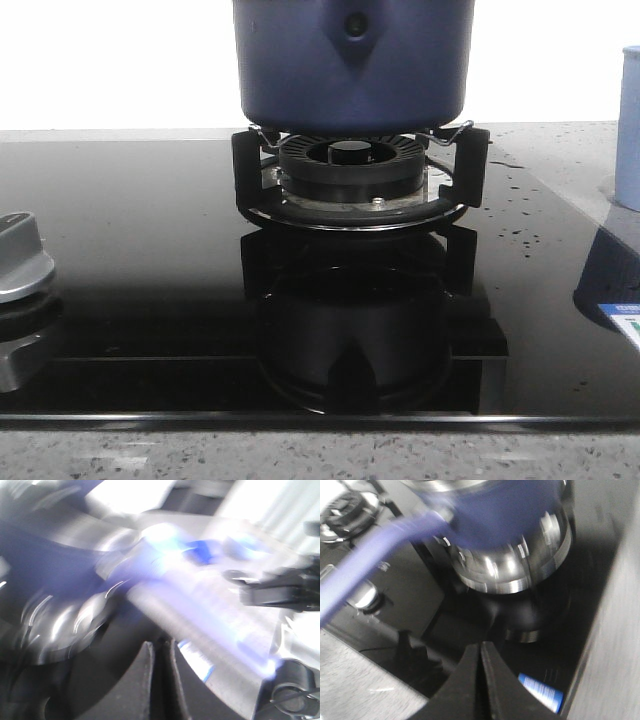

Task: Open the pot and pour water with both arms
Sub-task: 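Grasp the purple lid knob with the left gripper and lift the lid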

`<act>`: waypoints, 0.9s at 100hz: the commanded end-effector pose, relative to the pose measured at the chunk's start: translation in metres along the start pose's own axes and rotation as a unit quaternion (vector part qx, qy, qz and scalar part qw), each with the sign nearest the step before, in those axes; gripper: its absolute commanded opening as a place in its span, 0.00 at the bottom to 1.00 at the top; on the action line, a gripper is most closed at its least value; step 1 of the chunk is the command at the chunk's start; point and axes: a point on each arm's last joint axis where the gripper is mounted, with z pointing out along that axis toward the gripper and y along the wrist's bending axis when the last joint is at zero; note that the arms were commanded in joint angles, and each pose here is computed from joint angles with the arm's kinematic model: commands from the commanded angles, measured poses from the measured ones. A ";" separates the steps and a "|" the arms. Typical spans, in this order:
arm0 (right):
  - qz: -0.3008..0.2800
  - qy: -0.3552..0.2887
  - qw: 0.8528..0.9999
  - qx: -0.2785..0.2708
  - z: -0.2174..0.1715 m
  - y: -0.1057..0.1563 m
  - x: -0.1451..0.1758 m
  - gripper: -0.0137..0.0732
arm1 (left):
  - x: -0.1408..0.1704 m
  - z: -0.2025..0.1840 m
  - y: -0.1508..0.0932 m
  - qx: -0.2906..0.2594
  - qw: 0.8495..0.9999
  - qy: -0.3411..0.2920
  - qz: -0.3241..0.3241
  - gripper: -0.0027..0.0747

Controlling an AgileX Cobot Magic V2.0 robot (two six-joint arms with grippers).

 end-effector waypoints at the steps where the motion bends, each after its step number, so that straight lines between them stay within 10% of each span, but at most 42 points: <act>1: -0.033 -0.068 0.997 0.013 -0.004 0.000 -0.019 0.07 | -0.026 0.009 -0.001 0.034 0.998 -0.032 0.044 0.03; 26: -0.052 -0.102 0.993 0.042 -0.005 -0.005 -0.026 0.16 | -0.059 0.035 0.019 0.070 0.979 -0.033 0.187 0.28; 42: -0.063 -0.113 0.990 0.054 -0.006 -0.007 -0.028 0.59 | -0.081 0.051 0.035 0.068 0.977 -0.039 0.199 0.60; 57: -0.063 -0.131 0.987 0.066 -0.008 -0.008 -0.031 0.89 | -0.098 0.069 0.053 0.069 0.975 -0.042 0.206 0.64; 90: -0.074 -0.152 0.983 0.067 -0.017 -0.003 -0.043 0.91 | -0.112 0.111 0.081 0.100 0.969 -0.041 0.224 0.76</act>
